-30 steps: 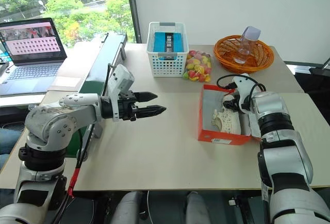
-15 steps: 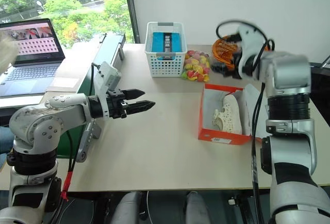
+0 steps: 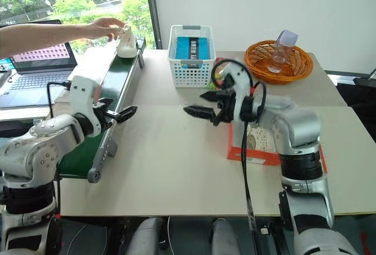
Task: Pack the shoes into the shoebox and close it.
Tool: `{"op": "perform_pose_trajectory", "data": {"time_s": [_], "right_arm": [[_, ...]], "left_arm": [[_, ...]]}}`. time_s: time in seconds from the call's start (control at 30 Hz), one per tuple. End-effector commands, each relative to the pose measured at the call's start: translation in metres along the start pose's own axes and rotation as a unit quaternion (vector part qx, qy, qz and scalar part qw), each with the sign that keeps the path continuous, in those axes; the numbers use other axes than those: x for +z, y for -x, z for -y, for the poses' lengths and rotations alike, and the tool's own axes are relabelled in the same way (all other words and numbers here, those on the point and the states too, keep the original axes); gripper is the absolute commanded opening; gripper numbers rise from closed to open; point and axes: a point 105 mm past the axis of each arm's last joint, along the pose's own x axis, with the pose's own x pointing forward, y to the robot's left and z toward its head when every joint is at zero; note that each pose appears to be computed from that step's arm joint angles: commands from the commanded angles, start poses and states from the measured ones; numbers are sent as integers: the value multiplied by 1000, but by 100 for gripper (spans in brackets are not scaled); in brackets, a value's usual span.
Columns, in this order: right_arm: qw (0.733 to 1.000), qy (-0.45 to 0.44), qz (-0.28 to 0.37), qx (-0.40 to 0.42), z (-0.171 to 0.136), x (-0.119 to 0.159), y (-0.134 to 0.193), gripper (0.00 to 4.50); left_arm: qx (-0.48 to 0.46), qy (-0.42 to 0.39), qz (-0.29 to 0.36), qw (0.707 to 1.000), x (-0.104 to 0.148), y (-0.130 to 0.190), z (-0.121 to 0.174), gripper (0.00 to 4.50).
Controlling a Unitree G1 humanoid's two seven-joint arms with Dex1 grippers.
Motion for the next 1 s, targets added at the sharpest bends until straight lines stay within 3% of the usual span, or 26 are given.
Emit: {"op": "perform_pose_trajectory", "data": {"time_s": [0.03, 0.3, 0.77, 1.0], "right_arm": [[999, 32, 22, -23, 4, 2, -4, 450], [999, 33, 16, -13, -6, -14, -21, 450], [999, 32, 23, -35, -14, -14, -21, 450], [999, 26, 25, -37, -23, -16, -21, 450]], "left_arm": [[101, -10, 39, 994, 1, 19, -35, 444], [152, -6, 37, 988, -11, 15, -58, 444], [152, -21, 81, 985, 33, -46, -75, 444], [170, -2, 94, 981, 41, -64, -74, 444]]}}
